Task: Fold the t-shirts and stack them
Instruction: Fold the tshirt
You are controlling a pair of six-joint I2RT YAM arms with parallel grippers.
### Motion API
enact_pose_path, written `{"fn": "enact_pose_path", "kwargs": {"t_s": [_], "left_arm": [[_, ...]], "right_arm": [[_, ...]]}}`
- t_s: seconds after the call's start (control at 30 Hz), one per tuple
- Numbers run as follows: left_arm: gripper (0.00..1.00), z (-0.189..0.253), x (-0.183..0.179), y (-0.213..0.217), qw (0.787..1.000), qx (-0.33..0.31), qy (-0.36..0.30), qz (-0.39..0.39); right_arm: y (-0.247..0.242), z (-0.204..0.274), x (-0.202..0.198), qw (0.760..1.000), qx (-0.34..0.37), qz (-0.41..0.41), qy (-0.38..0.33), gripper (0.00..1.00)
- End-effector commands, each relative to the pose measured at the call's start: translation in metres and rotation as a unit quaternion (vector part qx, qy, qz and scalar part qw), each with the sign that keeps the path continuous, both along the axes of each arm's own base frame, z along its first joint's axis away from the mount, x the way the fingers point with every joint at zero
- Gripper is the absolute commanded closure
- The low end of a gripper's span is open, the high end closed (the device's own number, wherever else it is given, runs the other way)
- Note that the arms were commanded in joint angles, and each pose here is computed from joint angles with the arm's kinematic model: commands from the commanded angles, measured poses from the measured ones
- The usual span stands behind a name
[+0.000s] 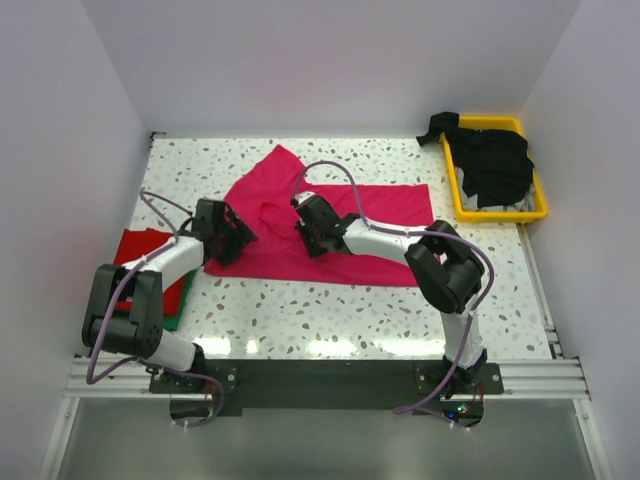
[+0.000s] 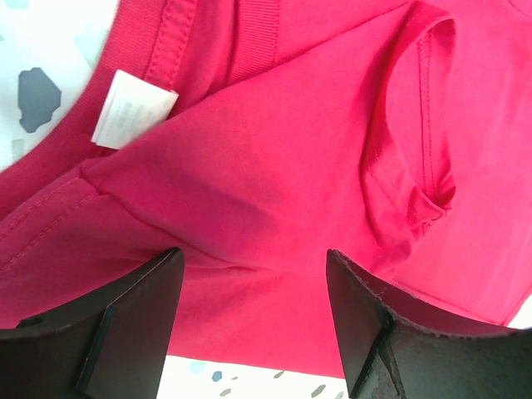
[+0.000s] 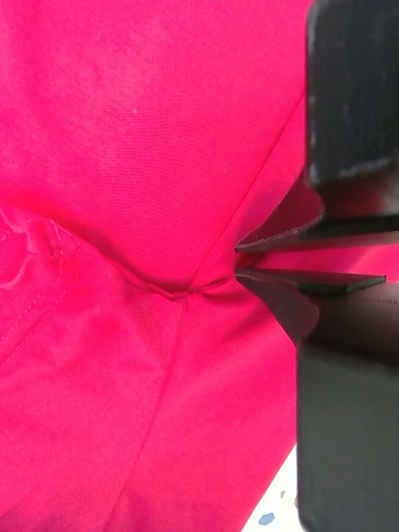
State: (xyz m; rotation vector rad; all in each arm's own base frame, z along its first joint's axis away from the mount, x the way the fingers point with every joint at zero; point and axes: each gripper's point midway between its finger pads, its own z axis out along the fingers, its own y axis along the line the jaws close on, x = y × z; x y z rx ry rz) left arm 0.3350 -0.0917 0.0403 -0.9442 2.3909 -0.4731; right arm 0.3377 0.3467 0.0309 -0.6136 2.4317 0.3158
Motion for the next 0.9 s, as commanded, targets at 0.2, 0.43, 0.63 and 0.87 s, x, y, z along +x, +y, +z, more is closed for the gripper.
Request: {"fn": "enact_pose_path", "kwargs": {"t_s": [0.2,0.43,0.63,0.87], "left_arm": [[0.25,0.001,-0.004,0.011,0.999,0.019,-0.005,0.027],[0.25,-0.007,-0.012,0.017,0.999,0.032,0.010,0.040],[0.24,-0.013,-0.019,0.025,0.997,0.049,0.025,0.051],[0.24,-0.013,-0.024,0.032,0.996,0.063,0.025,0.063]], "right_arm": [[-0.007,0.008,0.003,1.000,-0.012,-0.011,-0.018,0.94],[-0.016,0.019,0.010,0.998,-0.024,-0.031,-0.042,0.95],[-0.019,0.027,0.017,0.997,-0.030,-0.043,-0.054,0.95],[-0.019,0.028,0.020,0.997,-0.025,-0.049,-0.054,0.92]]}}
